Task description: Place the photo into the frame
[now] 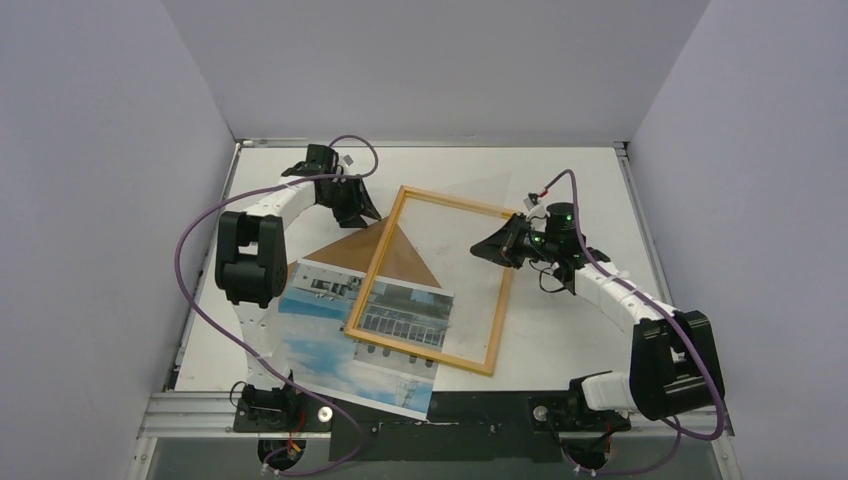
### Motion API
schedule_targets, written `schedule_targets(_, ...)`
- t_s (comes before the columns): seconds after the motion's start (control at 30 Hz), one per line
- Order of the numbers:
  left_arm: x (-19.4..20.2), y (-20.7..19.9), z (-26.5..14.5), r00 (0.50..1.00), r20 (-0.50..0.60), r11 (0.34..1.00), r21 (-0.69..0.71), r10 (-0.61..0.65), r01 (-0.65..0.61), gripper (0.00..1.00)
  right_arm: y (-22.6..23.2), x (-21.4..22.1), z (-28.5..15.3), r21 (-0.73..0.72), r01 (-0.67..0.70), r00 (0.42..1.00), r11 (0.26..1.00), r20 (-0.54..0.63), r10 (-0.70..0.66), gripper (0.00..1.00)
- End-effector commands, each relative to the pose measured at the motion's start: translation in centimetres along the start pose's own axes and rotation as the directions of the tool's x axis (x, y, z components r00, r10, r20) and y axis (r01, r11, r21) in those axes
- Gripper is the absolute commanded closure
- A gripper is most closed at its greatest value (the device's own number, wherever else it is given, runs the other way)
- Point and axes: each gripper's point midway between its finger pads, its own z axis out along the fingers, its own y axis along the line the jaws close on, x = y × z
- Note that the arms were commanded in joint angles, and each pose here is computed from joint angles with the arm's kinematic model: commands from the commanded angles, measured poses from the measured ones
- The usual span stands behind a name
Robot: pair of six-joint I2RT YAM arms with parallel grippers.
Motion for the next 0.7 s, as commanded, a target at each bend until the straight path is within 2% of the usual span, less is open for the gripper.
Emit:
schedule_targets(0.0, 0.6, 0.4, -0.9, 1.0, 0.001, 0.999, -0.022, 0.029, -0.029, 0.58, 4.6, -0.6, -1.2, -0.139, 0.113, 0.993, 0.984, 0.046, -0.108, 1.0)
schedule_targets(0.1, 1.2, 0.8, -0.6, 1.0, -0.018, 0.999, -0.024, 0.024, -0.024, 0.62, 4.5, -0.6, -1.2, -0.138, 0.114, 0.993, 0.984, 0.042, -0.109, 1.0)
schedule_targets(0.37, 2.6, 1.1, 0.8, 0.997, -0.077, 1.0, -0.014, 0.025, -0.027, 0.66, 4.5, -0.3, -0.6, -0.154, 0.129, 0.992, 0.98, 0.029, -0.126, 1.0)
schedule_targets(0.67, 3.0, 1.0, 1.4, 0.995, -0.096, 0.999, -0.005, 0.032, -0.033, 0.71, 5.6, -0.6, 0.3, -0.192, 0.141, 0.99, 0.971, 0.034, -0.137, 1.0)
